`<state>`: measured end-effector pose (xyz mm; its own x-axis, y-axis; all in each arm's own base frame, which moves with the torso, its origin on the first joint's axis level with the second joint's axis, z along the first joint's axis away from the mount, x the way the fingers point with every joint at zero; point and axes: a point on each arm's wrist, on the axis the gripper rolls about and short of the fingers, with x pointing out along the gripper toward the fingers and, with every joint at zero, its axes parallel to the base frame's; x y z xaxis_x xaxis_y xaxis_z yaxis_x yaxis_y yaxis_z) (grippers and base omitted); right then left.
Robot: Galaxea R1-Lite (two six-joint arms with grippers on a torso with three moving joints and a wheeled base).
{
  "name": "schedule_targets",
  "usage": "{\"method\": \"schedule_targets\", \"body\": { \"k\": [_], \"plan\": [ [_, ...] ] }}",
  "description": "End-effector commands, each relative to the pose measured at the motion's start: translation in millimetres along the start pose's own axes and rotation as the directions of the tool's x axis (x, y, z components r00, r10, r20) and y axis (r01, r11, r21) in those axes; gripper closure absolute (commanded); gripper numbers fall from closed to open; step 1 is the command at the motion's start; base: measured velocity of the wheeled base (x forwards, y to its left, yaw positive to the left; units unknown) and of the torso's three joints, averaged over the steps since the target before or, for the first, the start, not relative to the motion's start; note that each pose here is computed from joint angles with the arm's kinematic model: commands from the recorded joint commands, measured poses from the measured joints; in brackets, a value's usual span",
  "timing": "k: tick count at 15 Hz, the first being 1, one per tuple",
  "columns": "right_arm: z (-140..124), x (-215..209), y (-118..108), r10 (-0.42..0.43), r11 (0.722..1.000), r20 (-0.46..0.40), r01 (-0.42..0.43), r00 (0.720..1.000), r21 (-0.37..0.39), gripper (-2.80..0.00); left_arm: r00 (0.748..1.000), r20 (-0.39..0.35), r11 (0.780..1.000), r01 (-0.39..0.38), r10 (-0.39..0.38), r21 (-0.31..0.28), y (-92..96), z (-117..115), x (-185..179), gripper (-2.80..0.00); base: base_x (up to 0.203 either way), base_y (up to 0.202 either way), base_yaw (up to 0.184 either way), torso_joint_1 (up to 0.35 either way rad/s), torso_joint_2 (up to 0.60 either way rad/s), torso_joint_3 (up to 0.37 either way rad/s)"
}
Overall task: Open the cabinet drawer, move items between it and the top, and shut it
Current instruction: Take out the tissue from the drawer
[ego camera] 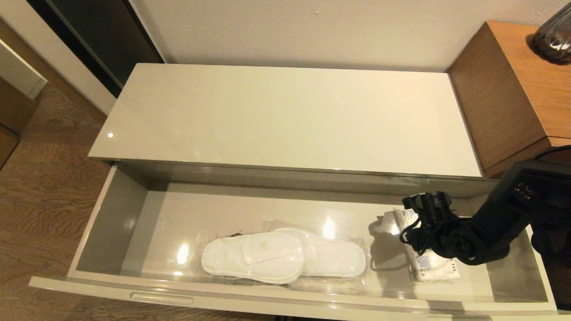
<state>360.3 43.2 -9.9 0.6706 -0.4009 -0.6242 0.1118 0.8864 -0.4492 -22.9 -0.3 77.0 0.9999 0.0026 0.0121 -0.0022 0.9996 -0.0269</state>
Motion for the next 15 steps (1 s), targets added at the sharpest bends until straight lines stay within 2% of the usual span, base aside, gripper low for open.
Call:
{"method": "schedule_targets", "body": {
  "k": [1, 3, 4, 8, 12, 15],
  "plan": [
    [-8, 19, 6, 0.003, 1.0, -0.03, -0.003, 1.0, -0.011, -2.8, 1.0, 0.0, 1.0, -0.001, 0.001, -0.001, 0.0, 0, 0, 0.0, 0.0, 0.0, 0.0, 0.0, 0.0, 0.0],
    [-7, 18, 3, 0.005, 1.0, -0.034, -0.005, 0.999, -0.018, -2.8, 1.0, 0.0, 1.0, -0.001, 0.001, -0.001, 0.0, 0, 0, 0.0, 0.0, 0.0, 0.0, 0.0, 0.0, 0.0],
    [-7, 15, 2, 0.006, 1.0, -0.035, -0.007, 0.999, -0.02, 0.0, 1.0, 0.0, 1.0, -0.001, 0.001, -0.001, 0.0, 0, 0, 0.0, 0.0, 0.0, 0.0, 0.0, 0.0, 0.0],
    [-3, -6, -11, 0.008, 1.0, -0.027, -0.009, 1.0, -0.015, 0.0, 1.0, 0.0, 1.0, -0.001, 0.001, -0.001, 0.0, 0, 0, 0.0, 0.0, 0.0, 0.0, 0.0, 0.0, 0.0],
    [-3, -31, -24, 0.043, 0.999, -0.083, -0.045, 0.996, -0.028, 0.0, 1.0, 0.0, 1.0, -0.001, 0.001, -0.001, 0.0, 0, 0, 0.0, 0.0, 0.0, 0.0, 0.0, 0.0, 0.0],
    [2, -40, -32, 0.04, 0.999, -0.082, -0.042, 0.996, -0.023, 0.0, 1.0, 0.0, 1.0, -0.001, 0.001, -0.001, 0.0, 0, 0, 0.0, 0.0, 0.0, 0.0, 0.0, 0.0, 0.0]
  ]
}}
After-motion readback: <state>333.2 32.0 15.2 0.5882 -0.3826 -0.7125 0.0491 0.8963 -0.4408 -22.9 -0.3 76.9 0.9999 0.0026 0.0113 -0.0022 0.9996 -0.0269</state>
